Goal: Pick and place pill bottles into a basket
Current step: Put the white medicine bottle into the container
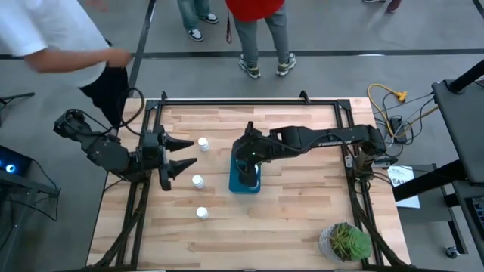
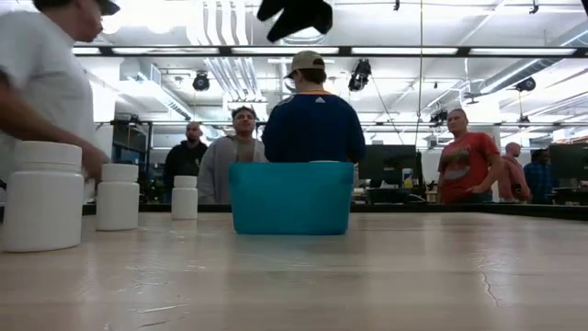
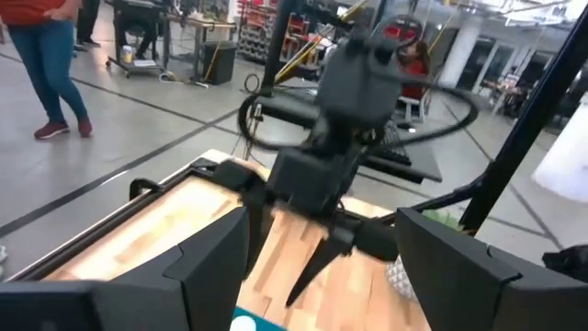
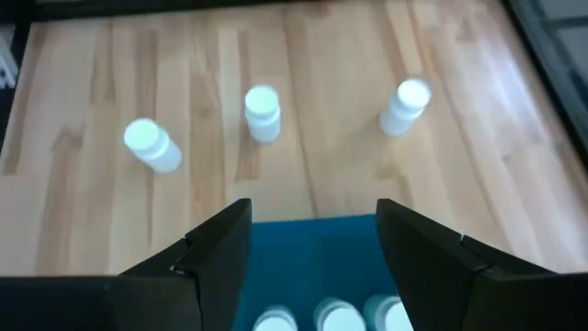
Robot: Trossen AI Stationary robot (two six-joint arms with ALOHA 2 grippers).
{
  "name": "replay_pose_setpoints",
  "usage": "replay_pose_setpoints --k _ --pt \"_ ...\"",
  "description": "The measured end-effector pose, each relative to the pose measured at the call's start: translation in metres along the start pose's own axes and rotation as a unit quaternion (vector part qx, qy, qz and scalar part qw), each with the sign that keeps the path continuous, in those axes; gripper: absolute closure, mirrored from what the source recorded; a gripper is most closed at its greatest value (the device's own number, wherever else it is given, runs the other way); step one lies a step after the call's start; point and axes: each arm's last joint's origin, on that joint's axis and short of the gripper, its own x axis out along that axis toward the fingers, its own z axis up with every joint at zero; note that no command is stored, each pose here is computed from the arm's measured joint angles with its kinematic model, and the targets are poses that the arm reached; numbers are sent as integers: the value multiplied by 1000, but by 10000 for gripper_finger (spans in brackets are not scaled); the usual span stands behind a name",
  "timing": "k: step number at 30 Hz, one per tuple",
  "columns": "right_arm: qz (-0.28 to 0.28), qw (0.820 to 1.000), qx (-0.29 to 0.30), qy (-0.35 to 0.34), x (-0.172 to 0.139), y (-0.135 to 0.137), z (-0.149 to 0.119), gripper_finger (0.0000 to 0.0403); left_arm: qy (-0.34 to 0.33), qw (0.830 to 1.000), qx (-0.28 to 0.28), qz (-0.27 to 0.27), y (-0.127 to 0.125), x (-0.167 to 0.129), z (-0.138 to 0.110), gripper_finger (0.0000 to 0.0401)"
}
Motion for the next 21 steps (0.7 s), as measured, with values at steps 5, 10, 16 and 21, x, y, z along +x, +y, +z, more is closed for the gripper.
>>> replay_pose_setpoints --k 5,10,16,21 --pt "-26 999 2 -20 -16 -2 11 179 20 1000 17 8 12 -12 3 145" --pt "-56 997 7 -45 -27 -4 20 179 75 996 39 37 29 -23 -3 145" --pt "-57 996 19 -68 -29 -3 25 179 126 986 91 65 40 -29 -14 145" --pt "-56 996 35 -67 -28 -3 24 179 157 974 130 99 48 -28 -20 145"
